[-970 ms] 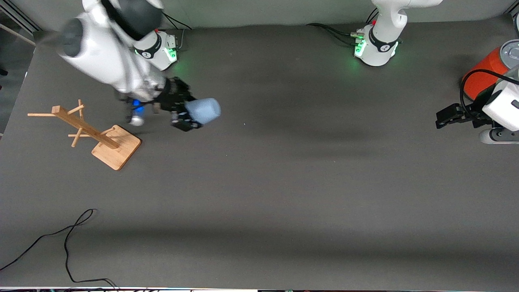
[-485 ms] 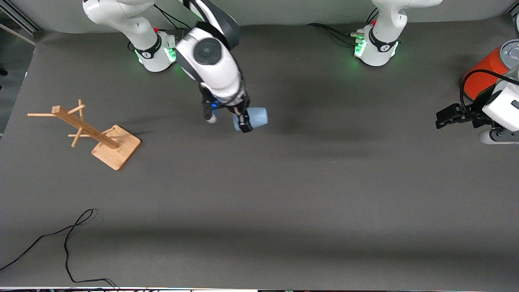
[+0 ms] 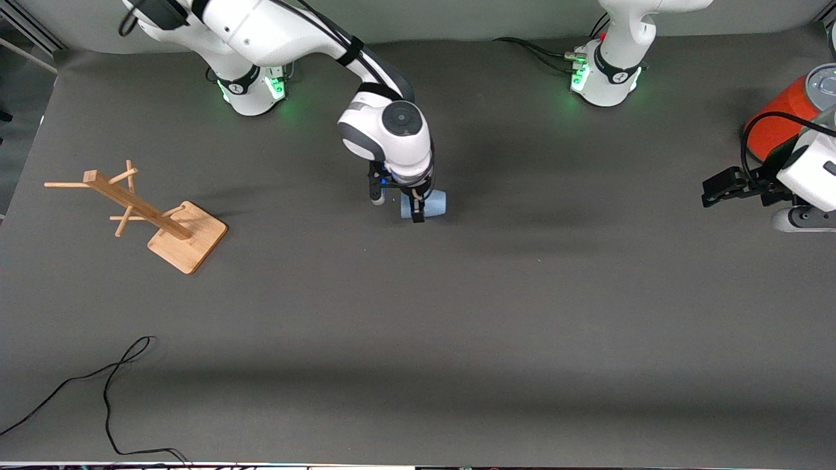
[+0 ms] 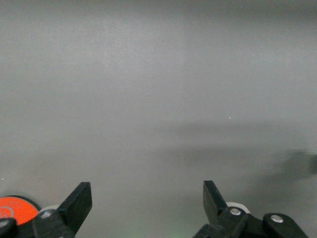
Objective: Rotate and upright cup with both arms
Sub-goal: 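Carry the cup to mid-table and set it down on its side, then open the right gripper and withdraw it toward the wooden stand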
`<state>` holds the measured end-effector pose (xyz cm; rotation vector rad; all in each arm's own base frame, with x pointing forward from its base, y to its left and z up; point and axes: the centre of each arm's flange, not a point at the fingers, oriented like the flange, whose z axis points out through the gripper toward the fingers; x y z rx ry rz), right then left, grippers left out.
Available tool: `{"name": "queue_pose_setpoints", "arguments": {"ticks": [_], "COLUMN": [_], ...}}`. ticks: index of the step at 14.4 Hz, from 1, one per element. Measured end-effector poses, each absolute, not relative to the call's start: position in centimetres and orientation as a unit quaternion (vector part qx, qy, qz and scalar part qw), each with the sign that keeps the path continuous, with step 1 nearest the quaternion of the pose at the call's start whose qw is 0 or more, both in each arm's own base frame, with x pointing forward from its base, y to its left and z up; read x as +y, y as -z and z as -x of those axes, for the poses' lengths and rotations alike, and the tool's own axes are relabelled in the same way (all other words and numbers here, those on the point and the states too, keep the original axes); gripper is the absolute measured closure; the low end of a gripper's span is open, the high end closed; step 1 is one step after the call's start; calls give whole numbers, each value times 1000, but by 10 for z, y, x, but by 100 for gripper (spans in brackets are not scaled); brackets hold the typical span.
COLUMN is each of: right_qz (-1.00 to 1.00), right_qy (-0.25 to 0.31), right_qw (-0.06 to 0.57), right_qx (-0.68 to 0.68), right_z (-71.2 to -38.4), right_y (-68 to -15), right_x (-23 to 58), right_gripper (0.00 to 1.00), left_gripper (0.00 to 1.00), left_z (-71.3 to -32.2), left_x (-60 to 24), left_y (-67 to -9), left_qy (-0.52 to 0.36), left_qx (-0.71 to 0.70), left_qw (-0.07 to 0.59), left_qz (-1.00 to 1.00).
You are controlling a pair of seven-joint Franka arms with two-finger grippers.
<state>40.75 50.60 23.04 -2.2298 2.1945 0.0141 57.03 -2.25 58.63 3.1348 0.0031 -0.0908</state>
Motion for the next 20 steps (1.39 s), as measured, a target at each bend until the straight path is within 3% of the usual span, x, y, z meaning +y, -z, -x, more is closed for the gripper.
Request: {"name": "queue_pose_setpoints", "arguments": {"ticks": [6, 8, 10, 11, 14, 17, 20], "right_qz": [713, 727, 733, 734, 735, 746, 756], "right_qy": [-15, -11, -12, -14, -25, -36, -44], "right_qw": [13, 7, 6, 9, 9, -1, 1], "right_qx": [701, 687, 680, 679, 678, 664, 653], "right_z": [-393, -382, -373, -373, -378, -388, -425], "right_y": [-203, -188, -185, -190, -237, -317, -376], "right_x": [519, 524, 530, 534, 550, 547, 505], "right_gripper": [19, 15, 2, 0, 0, 0, 0], "left_gripper": [0, 0, 0, 0, 0, 0, 0], "left_z": [-570, -570, -570, -570, -570, -570, -570], "left_x": [-23, -23, -23, -23, -23, -23, -22], "left_y": [-586, -586, -586, -586, -586, -586, -586], "left_qy": [29, 29, 29, 29, 29, 29, 29], "left_qx": [1, 1, 1, 1, 1, 1, 2], "left_qw": [3, 3, 3, 3, 3, 3, 3], "left_qz": [-1000, -1000, -1000, -1000, -1000, -1000, -1000]}}
